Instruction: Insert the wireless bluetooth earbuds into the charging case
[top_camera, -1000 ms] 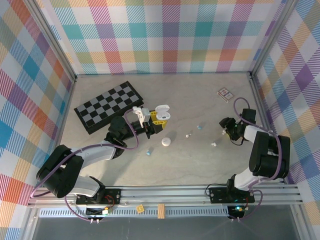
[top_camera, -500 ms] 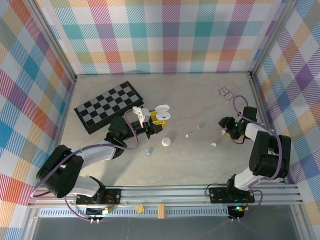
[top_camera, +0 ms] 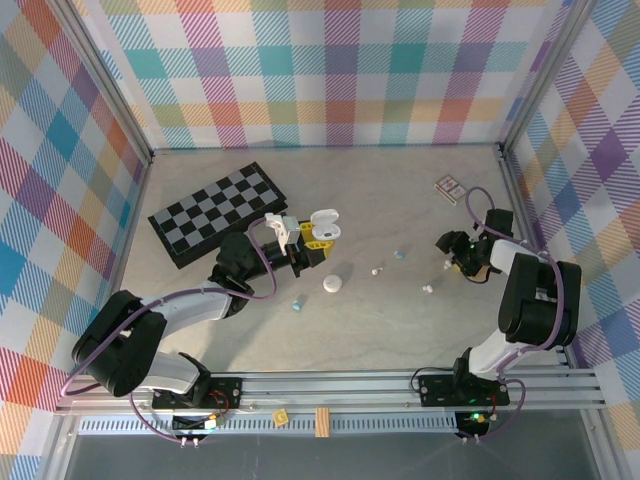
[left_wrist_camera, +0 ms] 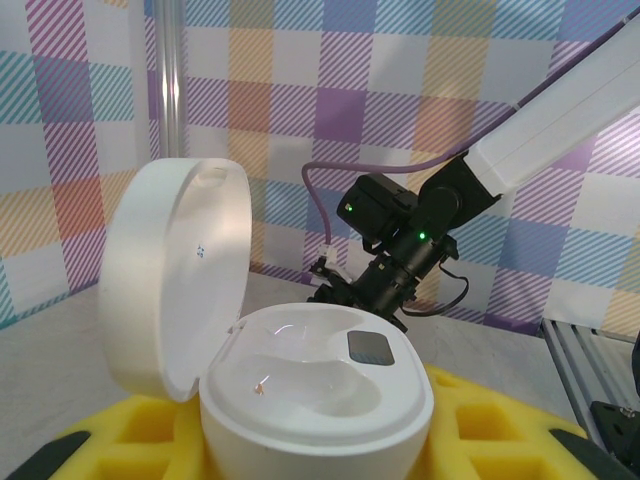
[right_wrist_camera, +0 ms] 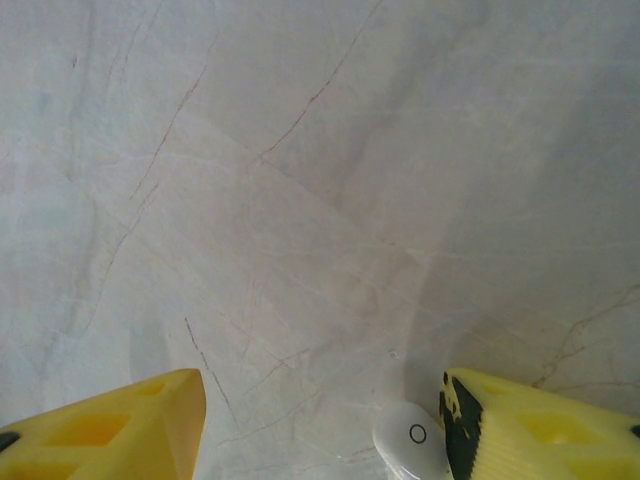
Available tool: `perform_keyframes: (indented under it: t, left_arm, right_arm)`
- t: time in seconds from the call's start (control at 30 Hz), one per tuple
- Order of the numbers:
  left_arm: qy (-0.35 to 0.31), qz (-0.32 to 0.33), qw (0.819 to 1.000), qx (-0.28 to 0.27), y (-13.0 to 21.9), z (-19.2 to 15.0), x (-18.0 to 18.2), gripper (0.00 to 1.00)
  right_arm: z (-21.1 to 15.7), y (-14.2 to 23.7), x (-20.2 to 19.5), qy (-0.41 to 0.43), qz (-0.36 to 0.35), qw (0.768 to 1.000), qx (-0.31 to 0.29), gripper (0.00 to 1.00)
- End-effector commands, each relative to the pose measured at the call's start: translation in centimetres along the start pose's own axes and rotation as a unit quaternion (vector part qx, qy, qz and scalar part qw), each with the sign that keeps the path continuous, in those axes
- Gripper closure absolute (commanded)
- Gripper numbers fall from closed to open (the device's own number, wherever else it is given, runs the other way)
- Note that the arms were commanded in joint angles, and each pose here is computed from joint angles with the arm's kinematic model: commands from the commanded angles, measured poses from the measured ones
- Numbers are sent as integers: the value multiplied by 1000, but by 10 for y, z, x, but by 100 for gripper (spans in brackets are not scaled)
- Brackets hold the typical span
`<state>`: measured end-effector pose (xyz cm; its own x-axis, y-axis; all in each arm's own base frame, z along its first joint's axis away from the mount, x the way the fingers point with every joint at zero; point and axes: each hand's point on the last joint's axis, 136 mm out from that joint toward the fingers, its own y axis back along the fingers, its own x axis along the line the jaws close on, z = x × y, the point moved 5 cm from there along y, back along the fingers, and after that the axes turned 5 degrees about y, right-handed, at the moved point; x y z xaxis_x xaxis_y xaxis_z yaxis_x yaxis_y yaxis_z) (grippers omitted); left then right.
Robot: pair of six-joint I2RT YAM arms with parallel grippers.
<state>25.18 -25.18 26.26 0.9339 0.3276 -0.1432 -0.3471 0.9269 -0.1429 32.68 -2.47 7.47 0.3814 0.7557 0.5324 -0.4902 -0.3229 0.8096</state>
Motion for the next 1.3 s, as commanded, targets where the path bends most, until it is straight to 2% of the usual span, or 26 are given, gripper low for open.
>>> perform_keyframes:
  t: [0.0, 0.13, 0.27, 0.57, 0.87, 0.97, 1.27]
  left_arm:
    - [-16, -16, 1000, -19, 4, 13, -7, 66]
    - [-17, -17, 1000, -19, 4, 13, -8, 66]
    - [-18, -19, 999, -20, 3, 14, -8, 66]
    - [-17, -16, 1000, -19, 4, 14, -8, 66]
    - [-17, -20, 1000, -17, 1, 14, -7, 66]
    - [-15, -19, 1000, -18, 1, 14, -6, 66]
    - [-6, 9, 999, -37, 12, 12, 8, 66]
  right_arm:
    - [-9, 2, 4, -3, 22, 1000, 21, 37]
    - [-17, 4, 3, -1, 23, 999, 26, 42]
    - [-20, 2, 1, -2, 23, 999, 32, 51]
    - [-23, -6, -1, -9, 29, 998, 52, 58]
    - [-21, -12, -6, -14, 10, 998, 63, 57]
    - [-21, -7, 1, 7, 6, 998, 56, 56]
    - [-20, 1, 31, 115, -111, 987, 31, 51]
